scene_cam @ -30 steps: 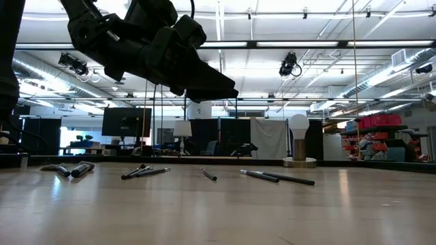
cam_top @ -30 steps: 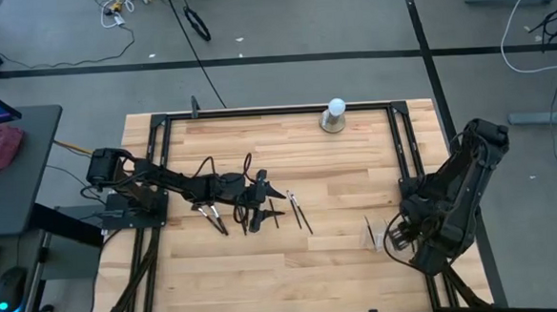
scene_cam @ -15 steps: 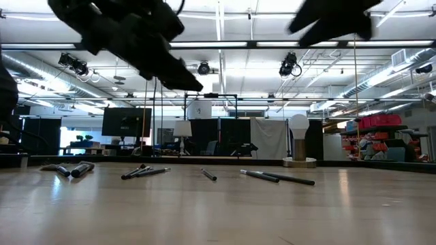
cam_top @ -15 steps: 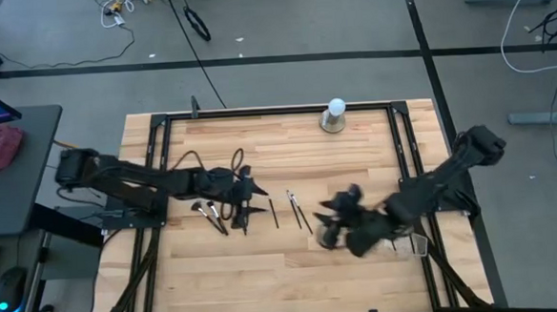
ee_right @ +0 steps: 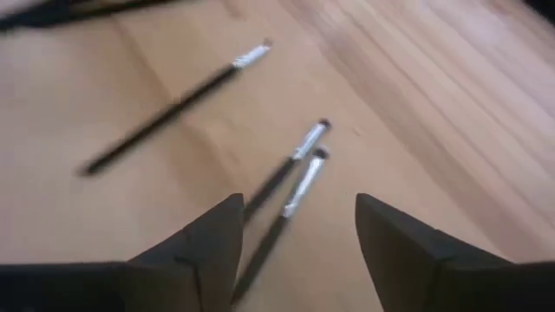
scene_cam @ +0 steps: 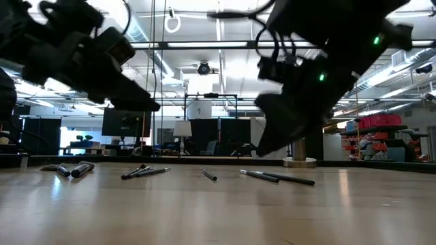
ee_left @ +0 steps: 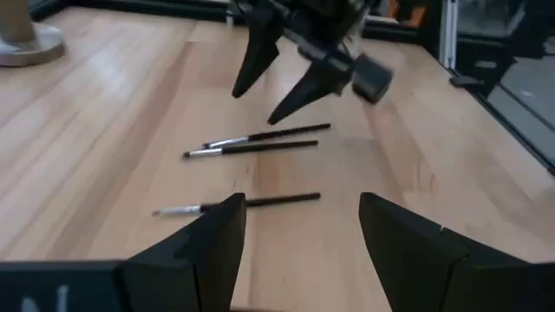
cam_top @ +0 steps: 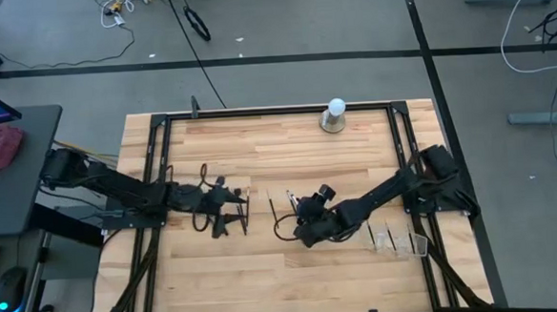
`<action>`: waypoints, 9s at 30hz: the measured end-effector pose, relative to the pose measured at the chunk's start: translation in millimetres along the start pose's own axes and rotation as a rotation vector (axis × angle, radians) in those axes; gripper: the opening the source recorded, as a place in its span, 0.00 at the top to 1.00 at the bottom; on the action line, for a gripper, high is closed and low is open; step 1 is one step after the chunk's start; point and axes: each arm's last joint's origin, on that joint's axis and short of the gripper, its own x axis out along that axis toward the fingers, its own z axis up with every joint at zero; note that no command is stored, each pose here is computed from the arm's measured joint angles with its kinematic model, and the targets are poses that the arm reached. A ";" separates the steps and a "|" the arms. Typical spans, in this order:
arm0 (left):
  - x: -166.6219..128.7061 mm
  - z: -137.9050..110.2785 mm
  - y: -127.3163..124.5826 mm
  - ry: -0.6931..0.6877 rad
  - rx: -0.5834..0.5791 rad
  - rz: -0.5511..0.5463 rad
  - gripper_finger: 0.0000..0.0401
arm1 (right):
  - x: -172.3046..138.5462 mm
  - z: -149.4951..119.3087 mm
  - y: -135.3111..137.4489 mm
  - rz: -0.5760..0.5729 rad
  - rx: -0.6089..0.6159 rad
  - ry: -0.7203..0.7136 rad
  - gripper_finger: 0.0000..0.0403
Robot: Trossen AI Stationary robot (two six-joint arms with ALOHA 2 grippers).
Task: Put items in baskets/containers
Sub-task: Put the black eyeshadow brush into the transparent organizer
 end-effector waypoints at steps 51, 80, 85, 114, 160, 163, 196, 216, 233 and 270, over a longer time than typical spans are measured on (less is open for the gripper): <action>47.1 34.7 -34.6 -0.367 0.188 -0.126 0.42 | -61.8 18.0 -30.7 0.636 0.096 -0.748 0.98; 86.0 67.7 -51.5 -0.485 0.207 -0.175 0.92 | -71.7 9.7 -21.6 0.687 0.024 -0.747 0.98; 87.6 64.5 -51.2 -0.448 0.212 -0.168 0.97 | -69.3 7.1 -21.1 0.680 0.008 -0.715 0.96; 96.7 55.3 -29.4 -0.300 0.091 -0.076 0.96 | -63.2 56.4 -2.1 0.392 -0.212 -0.235 0.88; 98.1 49.8 -29.7 -0.240 0.113 -0.109 0.52 | -175.3 -85.1 -63.0 0.061 0.325 -0.001 0.93; 98.1 49.8 -29.7 -0.240 0.113 -0.109 0.52 | -175.2 -86.5 -63.0 0.055 0.324 0.053 0.86; 80.6 52.7 -22.8 -0.040 0.139 0.060 0.52 | -51.6 16.5 -27.9 0.269 0.162 -0.235 0.46; 72.8 55.0 -24.4 -0.007 0.147 0.112 0.52 | 43.9 -36.0 -10.9 0.160 0.076 -0.048 0.66; 72.1 54.3 -28.9 -0.005 0.181 0.090 0.52 | 38.5 -38.9 -39.7 0.349 -0.064 -0.090 0.98; 84.0 66.1 -57.2 -0.460 0.298 -0.174 0.62 | -69.8 13.5 -23.1 0.835 -0.015 -0.754 0.98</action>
